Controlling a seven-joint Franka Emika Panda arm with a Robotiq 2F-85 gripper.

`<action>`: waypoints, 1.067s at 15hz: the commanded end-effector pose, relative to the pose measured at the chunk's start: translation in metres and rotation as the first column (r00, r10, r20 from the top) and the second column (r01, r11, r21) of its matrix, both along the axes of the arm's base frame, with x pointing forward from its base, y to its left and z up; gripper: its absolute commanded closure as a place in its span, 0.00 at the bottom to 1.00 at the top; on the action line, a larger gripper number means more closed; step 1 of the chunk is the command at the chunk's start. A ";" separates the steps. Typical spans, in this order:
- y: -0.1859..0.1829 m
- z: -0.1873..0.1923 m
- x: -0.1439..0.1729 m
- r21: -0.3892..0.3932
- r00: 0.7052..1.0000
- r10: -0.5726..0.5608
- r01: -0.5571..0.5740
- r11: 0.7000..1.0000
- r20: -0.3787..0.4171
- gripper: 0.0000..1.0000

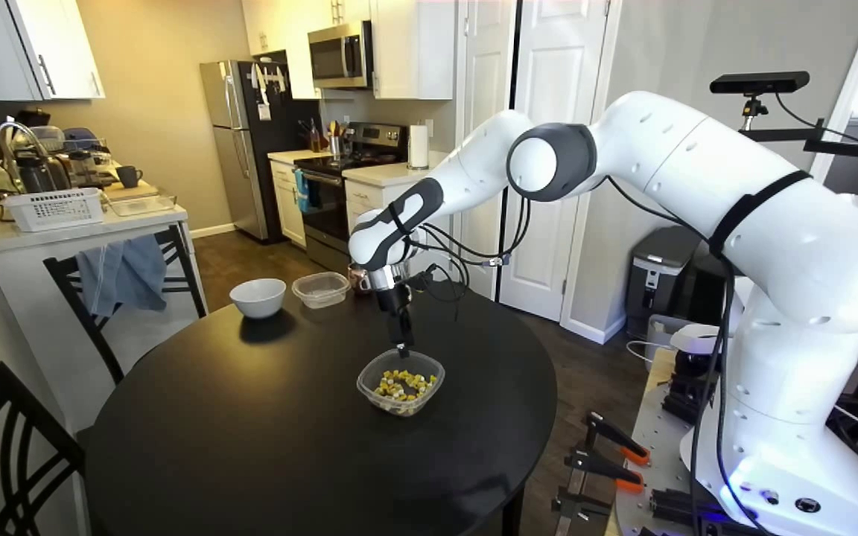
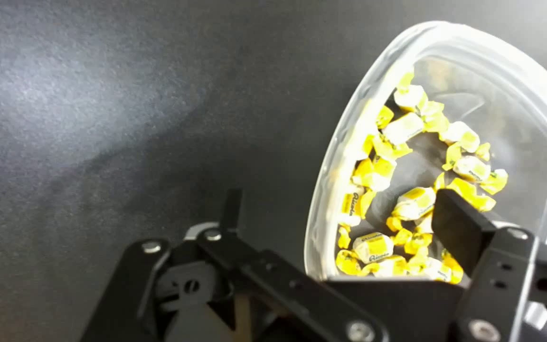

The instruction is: Pour the contents of the lunchbox onto the table

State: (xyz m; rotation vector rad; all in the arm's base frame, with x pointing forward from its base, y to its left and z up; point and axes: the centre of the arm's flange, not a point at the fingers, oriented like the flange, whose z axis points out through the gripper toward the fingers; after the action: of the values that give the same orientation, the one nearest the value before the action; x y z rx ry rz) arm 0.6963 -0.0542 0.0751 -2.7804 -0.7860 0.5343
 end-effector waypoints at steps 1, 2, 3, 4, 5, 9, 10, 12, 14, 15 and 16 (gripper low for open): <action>-0.014 0.001 0.010 -0.056 1.000 0.002 -0.003 0.998 -0.016 0.26; -0.017 0.002 0.011 -0.066 1.000 0.005 -0.006 0.998 -0.009 0.33; -0.020 0.004 0.011 -0.070 1.000 0.016 -0.016 0.997 0.002 0.40; -0.021 0.005 0.012 -0.075 1.000 0.026 -0.025 0.997 0.014 0.47; -0.020 0.007 0.012 -0.081 0.999 0.038 -0.036 0.996 0.023 0.53; -0.011 0.011 0.012 -0.093 0.996 0.081 -0.078 0.993 0.034 0.80; -0.009 0.011 0.012 -0.099 0.995 0.089 -0.086 0.991 0.034 0.85; -0.005 0.010 0.013 -0.104 0.994 0.101 -0.097 0.990 0.032 0.81; -0.003 0.009 0.015 -0.112 0.993 0.114 -0.109 0.988 0.034 0.56; -0.003 0.008 0.016 -0.116 0.992 0.121 -0.116 0.986 0.034 0.55; -0.003 0.008 0.016 -0.120 0.991 0.129 -0.124 0.985 0.036 0.49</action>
State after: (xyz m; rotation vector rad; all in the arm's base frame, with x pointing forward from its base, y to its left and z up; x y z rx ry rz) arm 0.7101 -0.0554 0.0839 -2.8627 -0.9040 0.5603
